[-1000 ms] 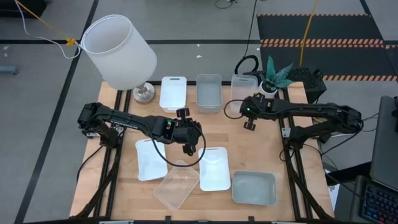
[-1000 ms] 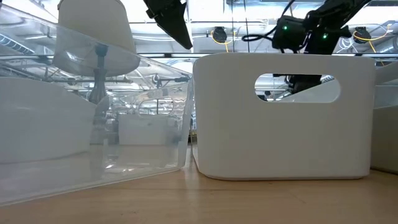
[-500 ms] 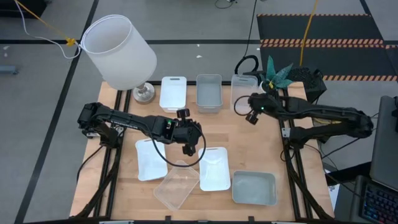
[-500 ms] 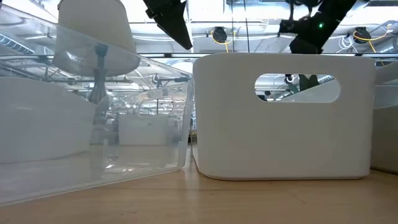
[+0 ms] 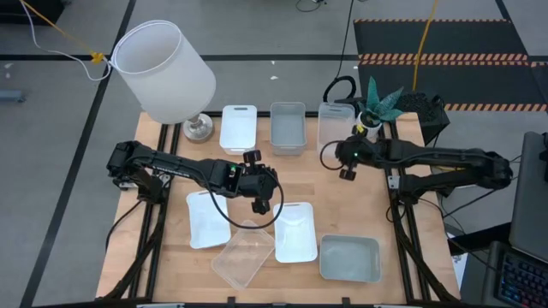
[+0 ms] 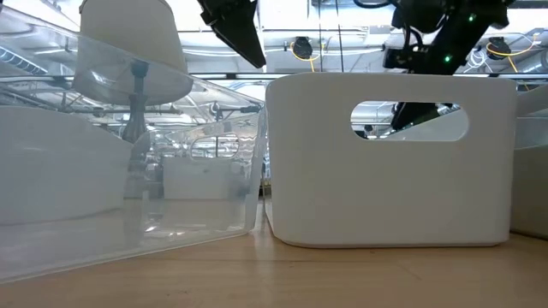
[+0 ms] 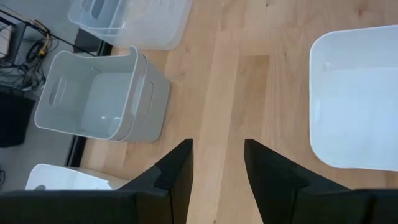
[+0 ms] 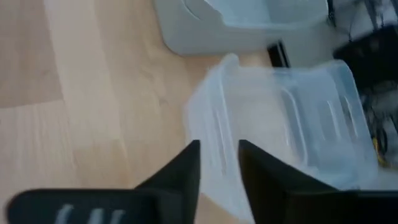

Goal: Stack baskets by color
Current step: Stack the middle transparent bin on the top right transparent bin

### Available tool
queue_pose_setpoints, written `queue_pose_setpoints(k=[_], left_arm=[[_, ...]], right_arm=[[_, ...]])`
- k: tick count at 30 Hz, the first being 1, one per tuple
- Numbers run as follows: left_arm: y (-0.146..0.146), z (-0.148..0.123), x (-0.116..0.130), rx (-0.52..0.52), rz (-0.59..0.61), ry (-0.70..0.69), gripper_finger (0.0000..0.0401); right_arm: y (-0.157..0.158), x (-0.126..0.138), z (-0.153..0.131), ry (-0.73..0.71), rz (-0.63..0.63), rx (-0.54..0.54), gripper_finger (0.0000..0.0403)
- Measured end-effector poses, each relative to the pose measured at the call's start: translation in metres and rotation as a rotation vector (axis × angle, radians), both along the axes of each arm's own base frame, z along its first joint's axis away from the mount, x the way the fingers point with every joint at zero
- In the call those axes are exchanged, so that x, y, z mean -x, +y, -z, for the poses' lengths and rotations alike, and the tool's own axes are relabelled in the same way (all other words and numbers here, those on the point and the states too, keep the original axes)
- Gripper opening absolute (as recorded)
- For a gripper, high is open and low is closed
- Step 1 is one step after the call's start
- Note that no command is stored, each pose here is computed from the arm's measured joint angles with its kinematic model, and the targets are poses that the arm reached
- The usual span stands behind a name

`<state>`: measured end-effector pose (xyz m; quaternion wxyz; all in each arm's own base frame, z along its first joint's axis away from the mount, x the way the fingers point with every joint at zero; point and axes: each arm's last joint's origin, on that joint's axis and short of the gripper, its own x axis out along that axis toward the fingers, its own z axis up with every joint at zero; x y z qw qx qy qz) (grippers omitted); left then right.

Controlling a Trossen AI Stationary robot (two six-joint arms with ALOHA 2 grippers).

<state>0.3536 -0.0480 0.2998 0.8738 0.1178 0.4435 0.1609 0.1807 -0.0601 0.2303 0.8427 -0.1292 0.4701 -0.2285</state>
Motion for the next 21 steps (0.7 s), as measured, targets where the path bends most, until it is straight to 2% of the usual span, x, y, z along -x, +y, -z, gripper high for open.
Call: queue_pose_setpoints(k=[5,9,13,21], left_arm=[[-0.003,0.000,0.000,0.007,0.000,-0.004,0.0145],[-0.006,0.000,0.001,0.005,0.013,-0.003,0.0145],[-0.007,0.000,0.001,0.005,0.016,-0.002,0.0145],[-0.007,0.000,0.001,0.000,0.021,0.000,0.0145]], right_arm=[[-0.005,-0.001,0.014,-0.022,-0.082,0.013,0.0169],[-0.014,0.003,0.022,-0.023,-0.060,0.035,0.0178],[-0.022,0.006,0.024,-0.038,-0.037,0.007,0.0159],[-0.033,0.010,0.027,-0.058,-0.020,-0.052,0.0086]])
